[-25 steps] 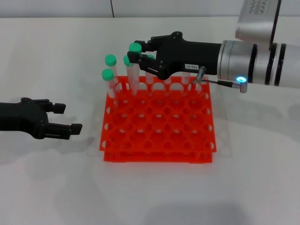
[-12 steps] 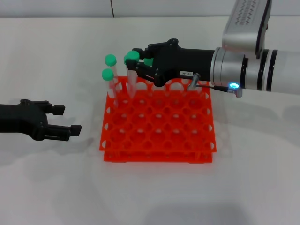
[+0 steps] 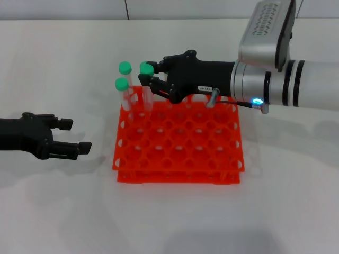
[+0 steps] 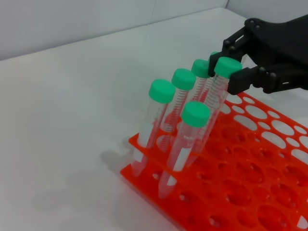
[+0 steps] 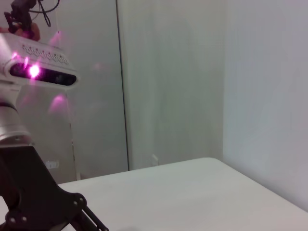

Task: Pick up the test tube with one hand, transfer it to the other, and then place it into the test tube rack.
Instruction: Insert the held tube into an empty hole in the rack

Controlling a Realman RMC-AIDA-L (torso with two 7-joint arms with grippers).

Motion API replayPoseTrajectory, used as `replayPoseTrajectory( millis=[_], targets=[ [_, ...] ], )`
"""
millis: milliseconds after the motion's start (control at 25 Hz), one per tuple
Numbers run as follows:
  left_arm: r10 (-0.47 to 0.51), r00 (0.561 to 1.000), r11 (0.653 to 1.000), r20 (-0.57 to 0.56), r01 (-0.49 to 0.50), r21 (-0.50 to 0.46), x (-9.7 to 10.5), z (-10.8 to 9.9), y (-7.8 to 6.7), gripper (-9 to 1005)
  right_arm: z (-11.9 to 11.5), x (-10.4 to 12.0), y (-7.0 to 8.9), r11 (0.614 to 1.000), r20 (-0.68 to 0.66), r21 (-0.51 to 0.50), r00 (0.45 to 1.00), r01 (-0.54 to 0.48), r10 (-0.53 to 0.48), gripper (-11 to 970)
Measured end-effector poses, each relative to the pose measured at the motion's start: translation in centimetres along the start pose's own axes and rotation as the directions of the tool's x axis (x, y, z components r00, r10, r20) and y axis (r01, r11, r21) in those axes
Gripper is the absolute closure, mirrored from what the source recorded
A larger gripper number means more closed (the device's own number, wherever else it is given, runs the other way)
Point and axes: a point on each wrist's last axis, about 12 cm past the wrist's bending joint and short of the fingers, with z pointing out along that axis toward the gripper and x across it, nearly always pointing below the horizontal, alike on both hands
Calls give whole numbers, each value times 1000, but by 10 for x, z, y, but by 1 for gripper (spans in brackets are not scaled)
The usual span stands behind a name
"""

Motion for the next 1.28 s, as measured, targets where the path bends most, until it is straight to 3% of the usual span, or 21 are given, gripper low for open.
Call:
replayPoseTrajectory(
  millis=[1280],
  targets=[
    [1, 1000, 1000, 7, -1, 4, 2, 5, -1, 106, 4, 8, 5, 1000, -37, -11, 999, -2, 1, 676]
  ],
)
